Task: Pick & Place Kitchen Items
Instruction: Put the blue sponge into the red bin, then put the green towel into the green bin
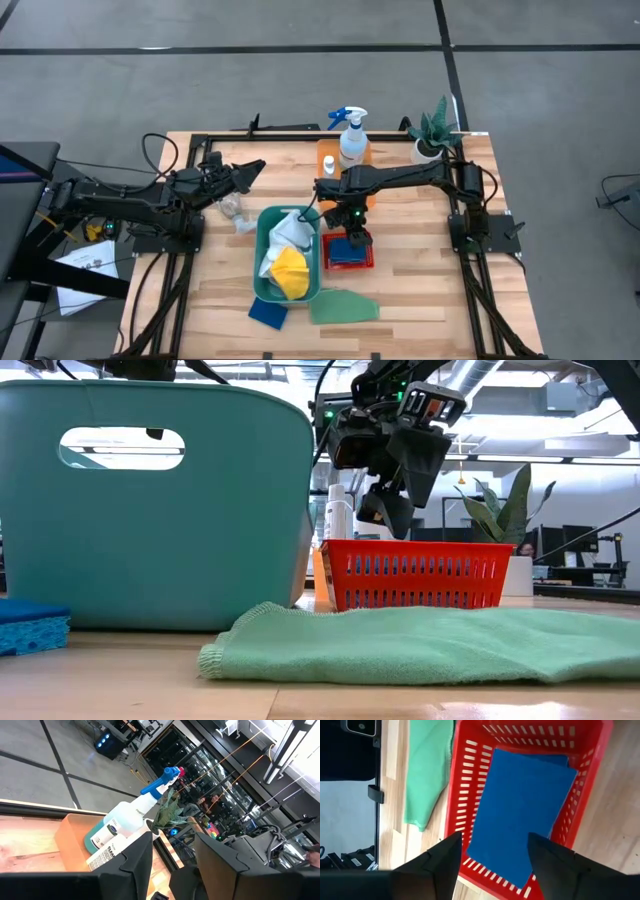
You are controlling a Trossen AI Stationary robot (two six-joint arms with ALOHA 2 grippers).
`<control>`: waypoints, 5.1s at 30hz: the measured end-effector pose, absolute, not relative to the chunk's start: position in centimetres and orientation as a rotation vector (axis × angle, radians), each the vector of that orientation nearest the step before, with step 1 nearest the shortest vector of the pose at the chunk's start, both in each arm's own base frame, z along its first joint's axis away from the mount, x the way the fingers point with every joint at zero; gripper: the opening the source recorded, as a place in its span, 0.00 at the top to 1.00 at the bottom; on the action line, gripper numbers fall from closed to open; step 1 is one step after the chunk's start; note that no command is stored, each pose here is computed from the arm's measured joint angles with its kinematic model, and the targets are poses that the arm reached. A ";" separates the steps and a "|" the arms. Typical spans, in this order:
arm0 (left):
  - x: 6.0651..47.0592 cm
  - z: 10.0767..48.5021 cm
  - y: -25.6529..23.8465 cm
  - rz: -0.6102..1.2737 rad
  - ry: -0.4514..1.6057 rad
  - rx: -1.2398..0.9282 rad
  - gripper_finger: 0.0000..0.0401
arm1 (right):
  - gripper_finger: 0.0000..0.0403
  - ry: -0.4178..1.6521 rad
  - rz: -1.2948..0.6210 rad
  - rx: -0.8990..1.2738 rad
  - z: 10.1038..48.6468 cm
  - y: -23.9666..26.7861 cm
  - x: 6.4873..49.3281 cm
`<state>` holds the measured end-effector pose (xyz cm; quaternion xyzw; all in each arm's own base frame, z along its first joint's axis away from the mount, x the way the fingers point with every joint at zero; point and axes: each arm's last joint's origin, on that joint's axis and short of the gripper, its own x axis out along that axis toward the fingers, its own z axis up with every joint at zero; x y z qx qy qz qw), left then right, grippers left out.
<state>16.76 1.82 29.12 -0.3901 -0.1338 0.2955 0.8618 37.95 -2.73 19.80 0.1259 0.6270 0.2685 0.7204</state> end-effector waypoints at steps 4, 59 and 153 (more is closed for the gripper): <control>16.8 29.1 1.8 0.620 -0.281 -0.818 0.64 | 0.46 1.392 0.582 0.281 19.9 -2.8 37.9; 17.0 29.1 1.5 0.498 -0.166 -0.618 0.64 | 0.46 0.395 -0.303 0.702 25.3 4.2 17.6; 16.0 35.0 -2.8 -0.040 -0.707 -0.438 0.65 | 0.55 1.177 -0.947 1.136 17.3 22.5 34.1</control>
